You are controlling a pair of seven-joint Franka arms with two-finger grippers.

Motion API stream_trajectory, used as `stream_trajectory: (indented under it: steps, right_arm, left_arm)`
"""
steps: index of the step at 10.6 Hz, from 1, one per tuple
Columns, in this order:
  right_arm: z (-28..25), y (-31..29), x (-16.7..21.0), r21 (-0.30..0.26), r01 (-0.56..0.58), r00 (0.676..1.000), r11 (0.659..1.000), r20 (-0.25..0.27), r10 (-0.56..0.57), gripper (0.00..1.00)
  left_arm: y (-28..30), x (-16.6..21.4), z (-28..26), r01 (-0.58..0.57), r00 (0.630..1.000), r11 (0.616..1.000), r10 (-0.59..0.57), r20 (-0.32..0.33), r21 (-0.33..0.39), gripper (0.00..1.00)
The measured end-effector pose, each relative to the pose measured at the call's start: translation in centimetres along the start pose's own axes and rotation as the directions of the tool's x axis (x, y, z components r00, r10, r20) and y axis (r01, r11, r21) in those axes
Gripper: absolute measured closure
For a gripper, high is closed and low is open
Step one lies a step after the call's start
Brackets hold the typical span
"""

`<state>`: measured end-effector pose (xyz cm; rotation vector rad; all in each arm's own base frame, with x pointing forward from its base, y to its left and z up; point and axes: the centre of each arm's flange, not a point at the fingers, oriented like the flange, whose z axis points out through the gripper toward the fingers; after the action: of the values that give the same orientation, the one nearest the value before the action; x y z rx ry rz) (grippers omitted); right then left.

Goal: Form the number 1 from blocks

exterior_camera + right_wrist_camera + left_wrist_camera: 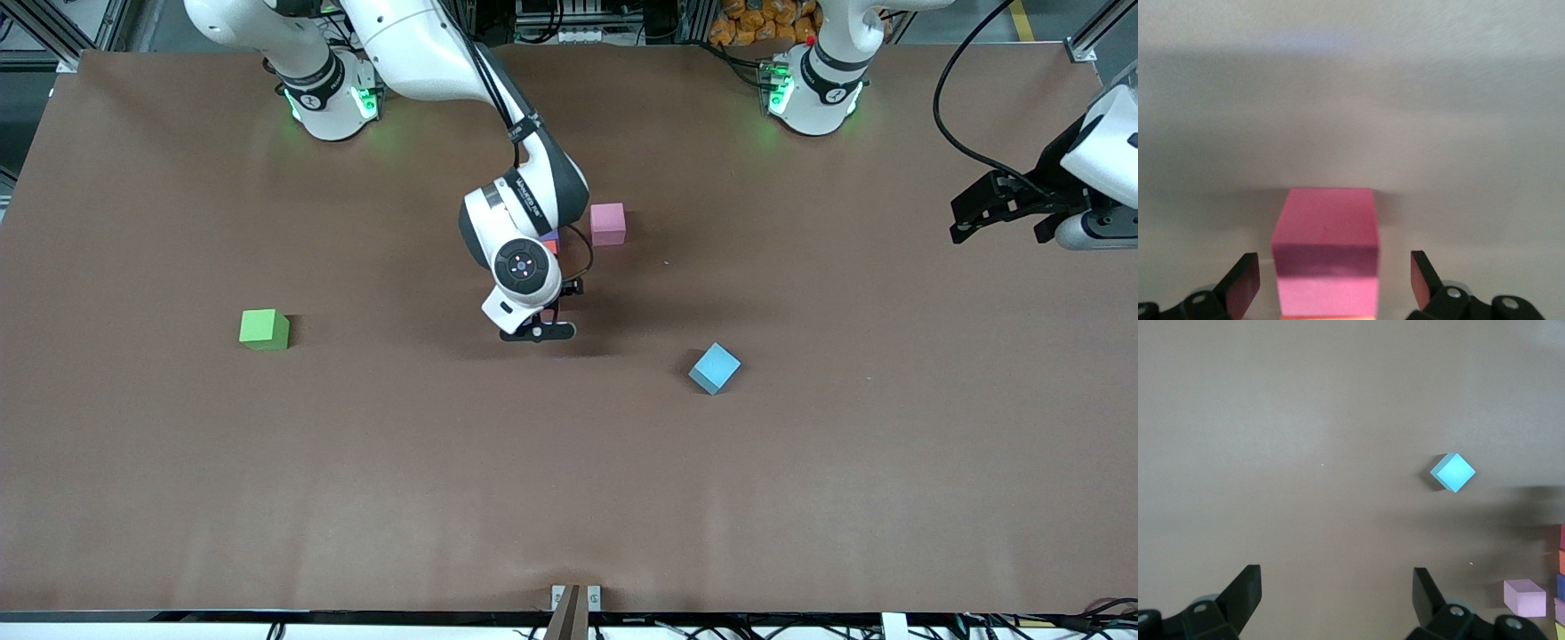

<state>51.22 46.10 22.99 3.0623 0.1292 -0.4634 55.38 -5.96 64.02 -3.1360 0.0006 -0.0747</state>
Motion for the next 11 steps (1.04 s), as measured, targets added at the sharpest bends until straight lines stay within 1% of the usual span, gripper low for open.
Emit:
stream_trajectory:
  steps: [1,2,3,4,5,6,7,9,11]
  right_arm:
    - [-1.5,0.9,-0.1,-0.053,0.051,0.998,0.997,0.03,-0.049,0.0]
    - [-3.3,2.1,-0.2,-0.086,0.118,0.992,0.989,0.063,-0.112,0.0]
    - [-5.4,3.6,0.0,-0.11,0.188,0.981,0.976,0.072,-0.181,0.0]
    - [-8.0,5.6,0.4,-0.128,0.244,0.97,0.961,0.059,-0.238,0.0]
    - [-10.9,7.9,0.8,-0.125,0.273,0.962,0.954,0.035,-0.271,0.0]
    - [-14.0,10.8,1.0,-0.102,0.275,0.961,0.956,0.007,-0.276,0.0]
    - [-17.3,14.2,1.0,-0.065,0.249,0.968,0.966,-0.025,-0.251,0.0]
    - [-23.3,21.8,0.1,0.016,0.174,0.981,0.985,-0.089,-0.171,0.0]
    - [-28.4,29.2,-1.5,0.097,0.096,0.985,0.991,-0.155,-0.08,0.01]
  left_arm:
    - [0.0,0.0,0.0,0.0,1.0,1.0,0.0,0.0,-0.001,0.0]
    - [0.1,0.0,0.0,-0.001,1.0,1.0,0.001,0.0,-0.001,0.0]
    - [0.1,0.0,0.0,-0.002,1.0,1.0,0.002,0.0,-0.001,0.0]
    - [0.1,0.0,0.0,-0.002,1.0,1.0,0.002,0.0,-0.001,0.0]
    - [0.2,0.0,0.0,-0.003,1.0,1.0,0.003,0.0,-0.002,0.0]
    - [0.3,0.0,0.0,-0.005,1.0,1.0,0.005,0.0,-0.002,0.0]
    - [0.4,-0.1,0.0,-0.006,1.0,1.0,0.006,-0.001,-0.002,0.0]
    - [0.5,-0.1,-0.1,-0.008,1.0,1.0,0.008,-0.001,-0.002,0.0]
    - [0.6,-0.1,-0.1,-0.01,1.0,1.0,0.01,-0.001,-0.002,0.0]
